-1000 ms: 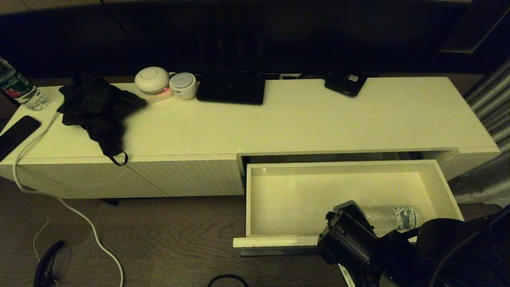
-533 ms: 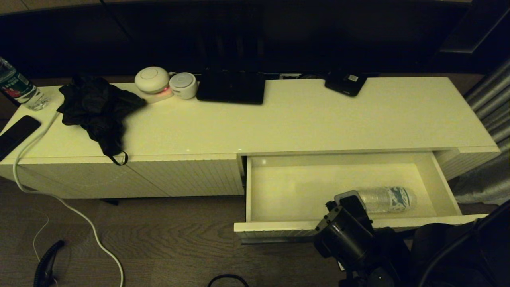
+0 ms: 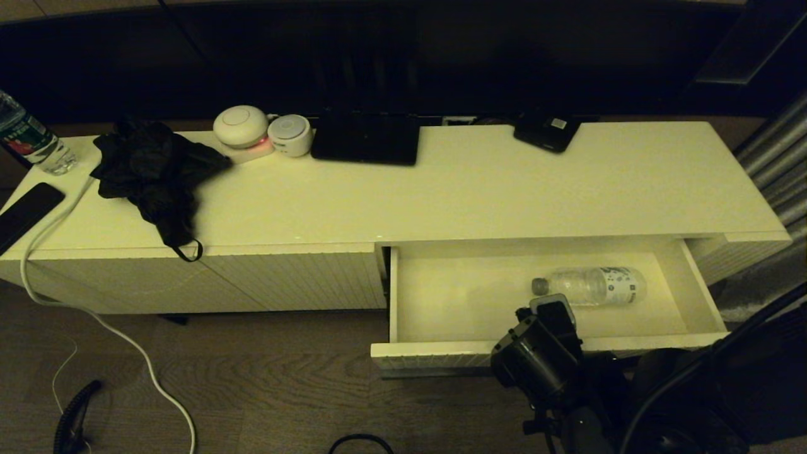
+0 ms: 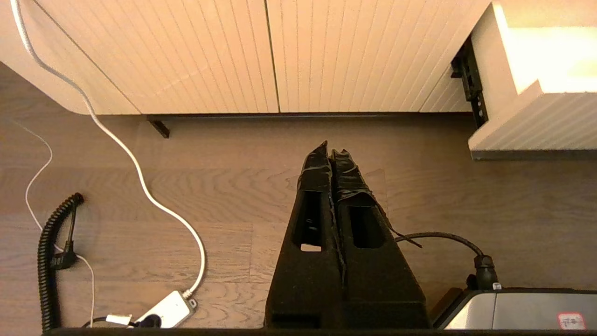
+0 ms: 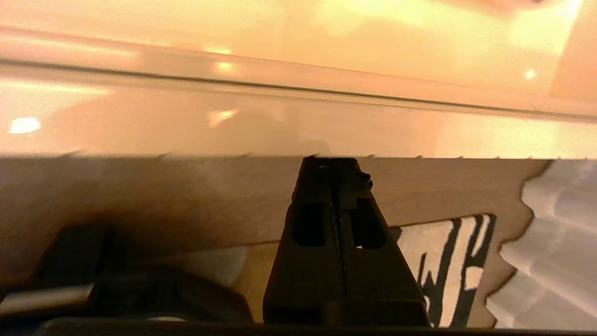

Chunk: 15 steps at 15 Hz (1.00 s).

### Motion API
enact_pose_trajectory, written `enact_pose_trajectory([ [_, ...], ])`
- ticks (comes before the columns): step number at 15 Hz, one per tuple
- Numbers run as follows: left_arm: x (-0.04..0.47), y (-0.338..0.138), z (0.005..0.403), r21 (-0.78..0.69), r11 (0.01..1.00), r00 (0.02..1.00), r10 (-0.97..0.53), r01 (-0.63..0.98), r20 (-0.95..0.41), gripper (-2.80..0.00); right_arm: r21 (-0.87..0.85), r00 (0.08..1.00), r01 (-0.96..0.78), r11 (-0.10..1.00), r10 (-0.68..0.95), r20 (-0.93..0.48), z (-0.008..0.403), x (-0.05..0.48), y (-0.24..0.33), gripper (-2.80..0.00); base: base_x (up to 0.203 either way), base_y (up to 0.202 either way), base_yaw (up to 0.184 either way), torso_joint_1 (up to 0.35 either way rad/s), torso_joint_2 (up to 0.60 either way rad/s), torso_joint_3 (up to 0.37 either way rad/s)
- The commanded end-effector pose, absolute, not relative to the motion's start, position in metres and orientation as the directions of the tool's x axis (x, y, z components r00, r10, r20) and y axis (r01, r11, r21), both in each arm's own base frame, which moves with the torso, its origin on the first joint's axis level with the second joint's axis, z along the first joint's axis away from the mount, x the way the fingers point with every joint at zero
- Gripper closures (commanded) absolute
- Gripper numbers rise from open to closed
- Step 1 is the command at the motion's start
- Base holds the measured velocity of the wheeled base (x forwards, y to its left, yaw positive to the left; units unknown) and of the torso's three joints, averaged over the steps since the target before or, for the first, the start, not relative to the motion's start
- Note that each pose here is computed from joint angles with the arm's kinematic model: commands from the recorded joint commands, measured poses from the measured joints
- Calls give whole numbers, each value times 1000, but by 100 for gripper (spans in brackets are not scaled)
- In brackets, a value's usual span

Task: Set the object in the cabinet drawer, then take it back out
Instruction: Close the drawer

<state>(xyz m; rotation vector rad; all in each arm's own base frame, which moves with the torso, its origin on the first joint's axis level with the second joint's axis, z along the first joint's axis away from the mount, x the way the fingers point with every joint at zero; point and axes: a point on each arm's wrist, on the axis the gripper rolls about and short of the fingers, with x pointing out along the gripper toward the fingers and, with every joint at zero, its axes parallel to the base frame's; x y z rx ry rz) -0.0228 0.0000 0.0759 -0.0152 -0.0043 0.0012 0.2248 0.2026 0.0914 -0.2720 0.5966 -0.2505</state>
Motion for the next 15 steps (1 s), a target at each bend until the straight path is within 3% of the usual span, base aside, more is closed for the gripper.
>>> enact_pose_trajectory([
  [1,-23,0,75,-15,1000,1000,2,-1,5,0,-313,798,180,933,-324,-508,92,234,203,0,0,0,0,0,0,0],
  [15,-23,0,76,-15,1000,1000,2,-1,6,0,-180,856,259,949,-312,-412,120,264,213,0,0,0,0,0,0,0],
])
